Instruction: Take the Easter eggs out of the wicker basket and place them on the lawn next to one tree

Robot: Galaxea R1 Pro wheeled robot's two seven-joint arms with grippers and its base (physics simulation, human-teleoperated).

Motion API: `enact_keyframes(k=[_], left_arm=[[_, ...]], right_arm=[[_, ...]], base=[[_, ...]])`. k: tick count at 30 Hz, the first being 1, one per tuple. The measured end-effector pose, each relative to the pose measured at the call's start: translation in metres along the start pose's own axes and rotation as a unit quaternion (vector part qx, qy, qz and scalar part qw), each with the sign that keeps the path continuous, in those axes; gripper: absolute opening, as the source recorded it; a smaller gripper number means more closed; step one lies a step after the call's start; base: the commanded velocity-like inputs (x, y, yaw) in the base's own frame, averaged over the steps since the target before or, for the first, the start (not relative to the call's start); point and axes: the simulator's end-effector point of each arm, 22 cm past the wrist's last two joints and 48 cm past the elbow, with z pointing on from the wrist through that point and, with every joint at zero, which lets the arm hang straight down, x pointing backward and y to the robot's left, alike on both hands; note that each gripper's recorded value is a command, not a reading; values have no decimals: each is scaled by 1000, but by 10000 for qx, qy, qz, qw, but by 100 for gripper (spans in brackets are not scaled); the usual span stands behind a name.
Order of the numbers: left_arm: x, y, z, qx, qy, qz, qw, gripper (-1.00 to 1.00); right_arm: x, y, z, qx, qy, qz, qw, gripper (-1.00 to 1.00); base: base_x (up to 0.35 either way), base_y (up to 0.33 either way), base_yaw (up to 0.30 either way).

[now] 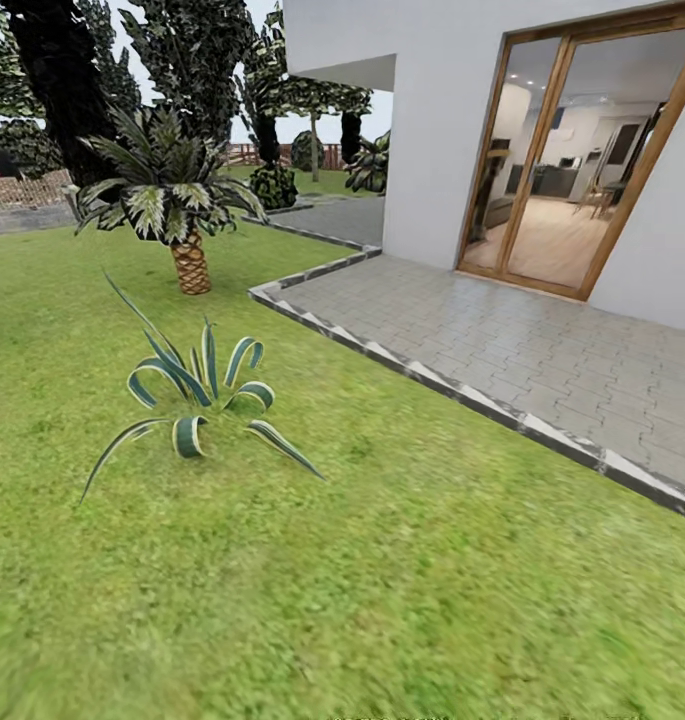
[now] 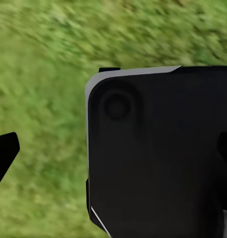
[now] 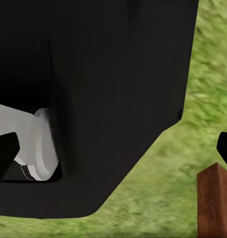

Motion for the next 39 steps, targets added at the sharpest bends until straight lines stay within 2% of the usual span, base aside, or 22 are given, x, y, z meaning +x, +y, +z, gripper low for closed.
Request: enact_keyframes(k=[29, 39], left_arm=[[14, 0, -2, 1, 182, 0, 9998, 100], [18, 0, -3, 2, 242, 1, 9997, 100]], right_arm=[[14, 1, -1, -3, 179, 9, 9998, 100], [19, 1, -1, -3, 241, 13, 9997, 100]], base=[[0, 0, -206], [24, 162, -205]])
